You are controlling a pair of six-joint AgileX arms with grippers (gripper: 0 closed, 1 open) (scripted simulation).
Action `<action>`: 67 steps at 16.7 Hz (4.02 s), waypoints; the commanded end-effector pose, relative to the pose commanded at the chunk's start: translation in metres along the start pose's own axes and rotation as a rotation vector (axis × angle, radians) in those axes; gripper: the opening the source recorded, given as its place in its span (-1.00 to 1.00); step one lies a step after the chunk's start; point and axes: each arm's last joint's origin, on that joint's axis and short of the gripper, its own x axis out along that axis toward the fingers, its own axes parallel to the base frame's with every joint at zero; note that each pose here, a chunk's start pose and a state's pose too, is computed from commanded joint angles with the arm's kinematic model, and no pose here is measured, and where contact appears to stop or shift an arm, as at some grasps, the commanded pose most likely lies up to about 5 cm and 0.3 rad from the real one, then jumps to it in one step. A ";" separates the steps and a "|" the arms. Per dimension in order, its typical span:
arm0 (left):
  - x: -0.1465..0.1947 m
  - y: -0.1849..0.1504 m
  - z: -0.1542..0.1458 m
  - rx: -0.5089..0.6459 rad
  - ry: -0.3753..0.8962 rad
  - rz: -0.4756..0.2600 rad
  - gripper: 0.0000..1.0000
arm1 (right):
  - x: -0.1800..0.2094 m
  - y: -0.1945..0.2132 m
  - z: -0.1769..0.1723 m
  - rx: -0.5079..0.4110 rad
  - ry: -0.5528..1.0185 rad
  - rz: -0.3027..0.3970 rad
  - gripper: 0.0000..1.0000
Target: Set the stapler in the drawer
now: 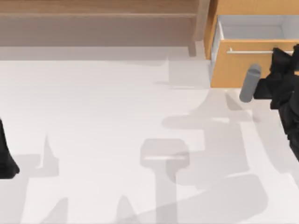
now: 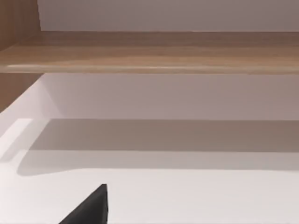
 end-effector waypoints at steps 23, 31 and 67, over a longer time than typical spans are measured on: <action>0.000 0.000 0.000 0.000 0.000 0.000 1.00 | -0.098 0.000 -0.001 0.004 0.001 -0.008 -0.70; 0.000 0.000 0.000 0.000 0.000 0.000 1.00 | -0.098 0.000 -0.001 0.004 0.001 -0.008 0.51; 0.000 0.000 0.000 0.000 0.000 0.000 1.00 | -0.080 -0.024 -0.114 0.273 0.490 0.223 1.00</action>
